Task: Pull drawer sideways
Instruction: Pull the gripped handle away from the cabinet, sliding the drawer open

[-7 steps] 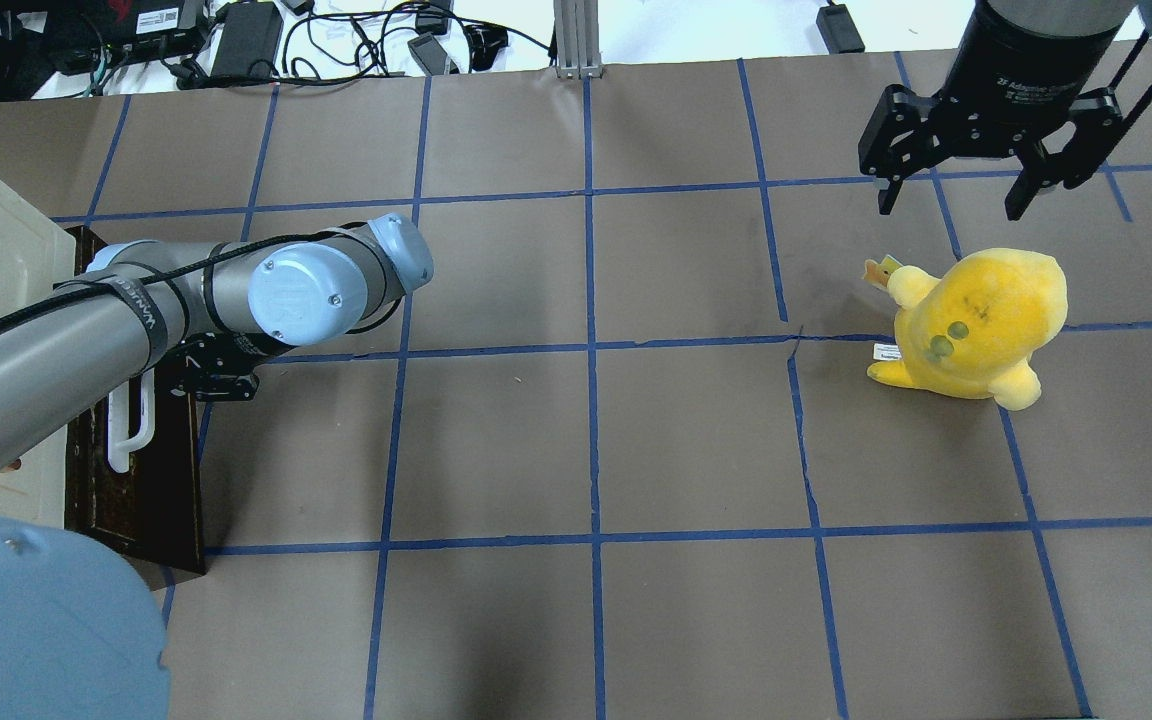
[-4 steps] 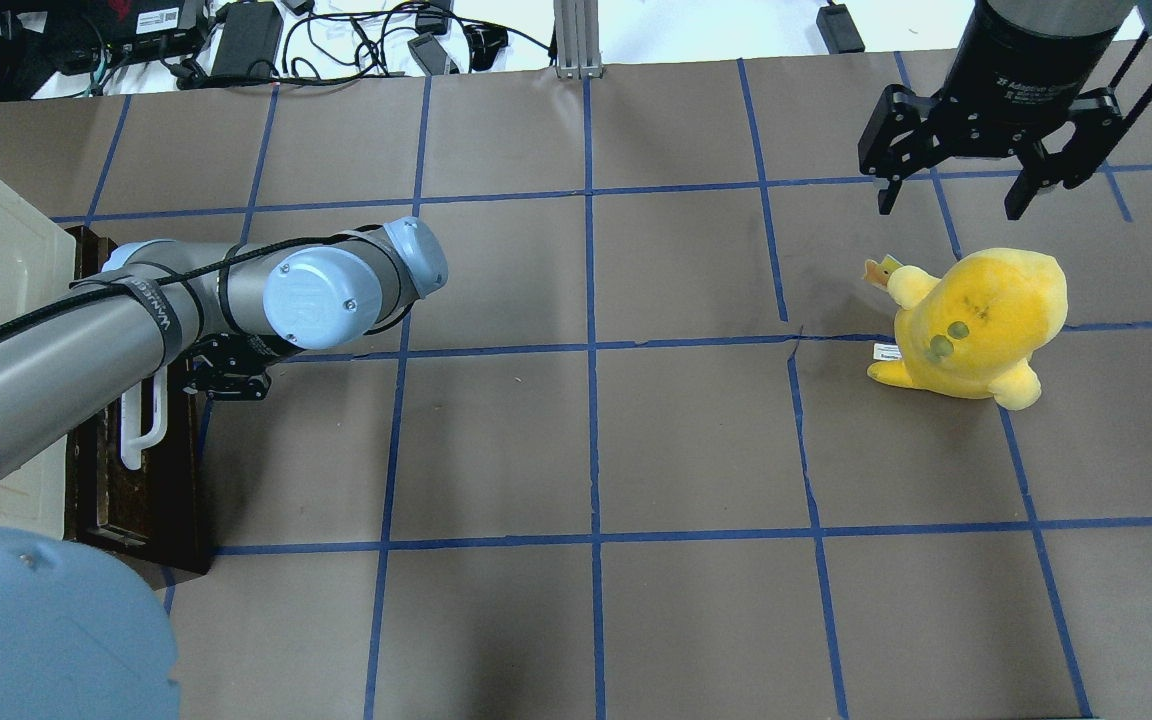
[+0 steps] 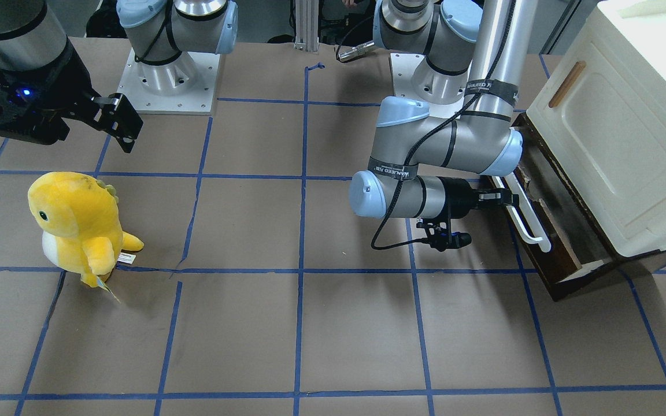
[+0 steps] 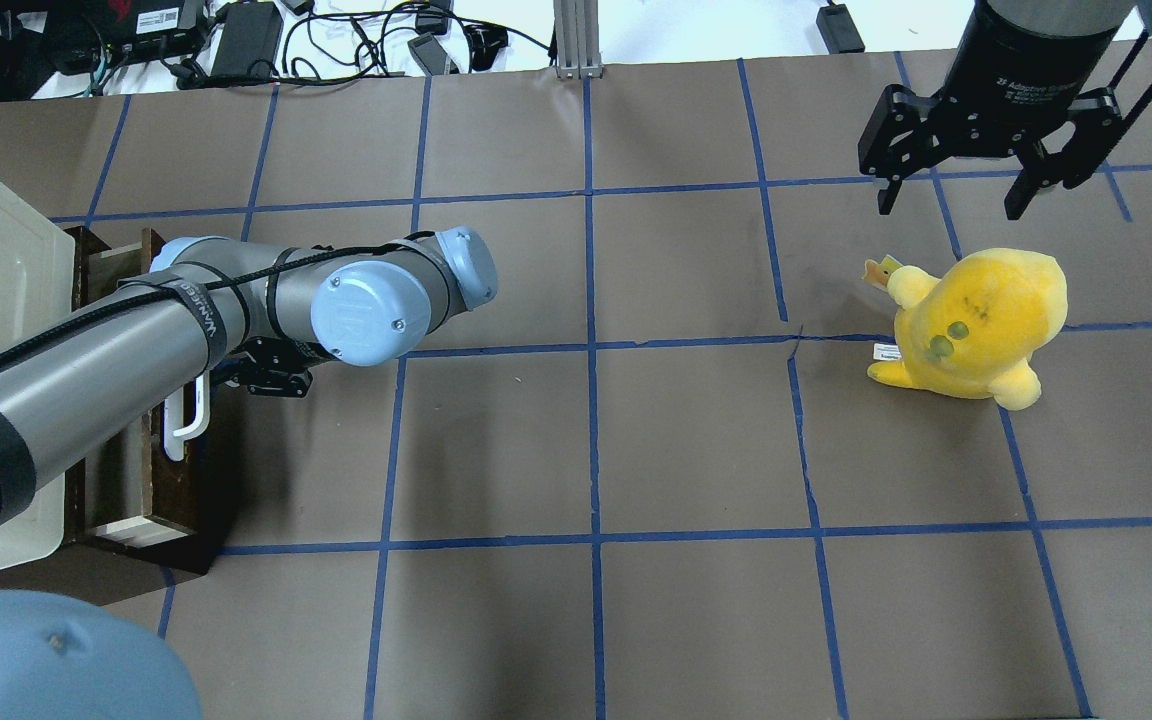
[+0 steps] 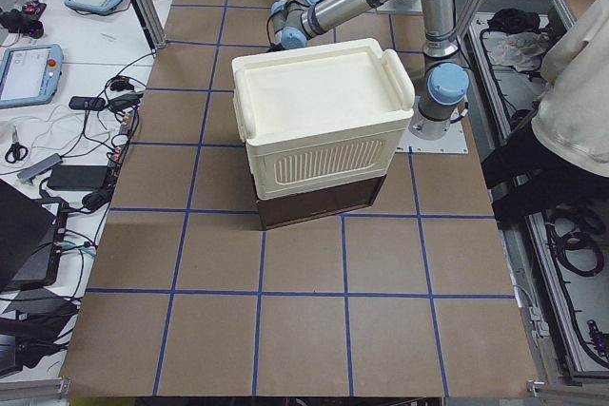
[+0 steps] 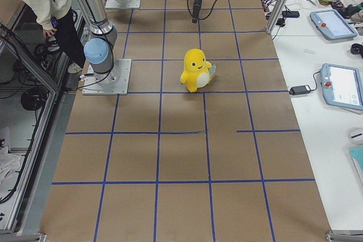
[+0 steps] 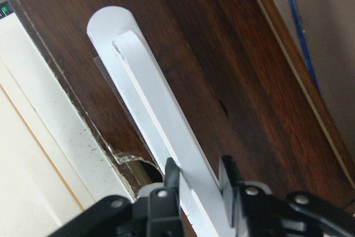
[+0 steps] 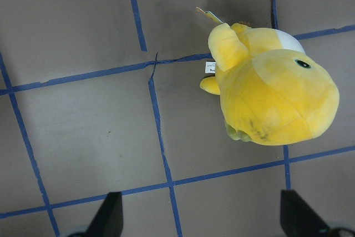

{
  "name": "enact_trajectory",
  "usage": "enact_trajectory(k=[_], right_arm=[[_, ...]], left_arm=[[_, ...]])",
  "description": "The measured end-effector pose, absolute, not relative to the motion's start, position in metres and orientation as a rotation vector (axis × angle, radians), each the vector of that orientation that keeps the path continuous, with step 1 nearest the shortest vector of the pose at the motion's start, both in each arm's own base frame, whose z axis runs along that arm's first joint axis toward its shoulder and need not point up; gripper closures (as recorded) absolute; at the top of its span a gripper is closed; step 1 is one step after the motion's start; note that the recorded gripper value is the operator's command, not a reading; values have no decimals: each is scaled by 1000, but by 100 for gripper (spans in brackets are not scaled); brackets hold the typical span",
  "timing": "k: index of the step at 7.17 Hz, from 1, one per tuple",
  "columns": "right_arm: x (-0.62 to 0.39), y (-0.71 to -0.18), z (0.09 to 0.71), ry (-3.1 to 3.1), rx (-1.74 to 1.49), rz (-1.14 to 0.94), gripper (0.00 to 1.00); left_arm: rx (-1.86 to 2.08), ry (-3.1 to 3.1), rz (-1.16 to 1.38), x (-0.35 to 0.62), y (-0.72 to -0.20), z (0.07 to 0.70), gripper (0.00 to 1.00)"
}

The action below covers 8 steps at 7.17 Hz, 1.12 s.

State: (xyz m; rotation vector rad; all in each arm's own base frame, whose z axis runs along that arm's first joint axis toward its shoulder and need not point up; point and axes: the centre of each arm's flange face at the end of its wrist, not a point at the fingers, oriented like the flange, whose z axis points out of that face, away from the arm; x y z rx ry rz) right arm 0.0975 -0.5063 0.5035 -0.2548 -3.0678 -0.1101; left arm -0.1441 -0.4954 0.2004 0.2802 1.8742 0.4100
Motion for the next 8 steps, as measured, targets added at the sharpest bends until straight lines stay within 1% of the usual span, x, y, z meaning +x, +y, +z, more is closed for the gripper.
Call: enact_trajectory(k=[2,3,8], right_arm=[[98,-506,503,-3068,-255,-110,0],[97,-506,503,-3068,-255,-110,0],[97,-506,503,-3068,-256,-110,0]], left_arm=[[279,1870,373,-159,-491,199,71],[277,1870,362,-163,-490,199,76],[284,1887,297,-192,-485,205,76]])
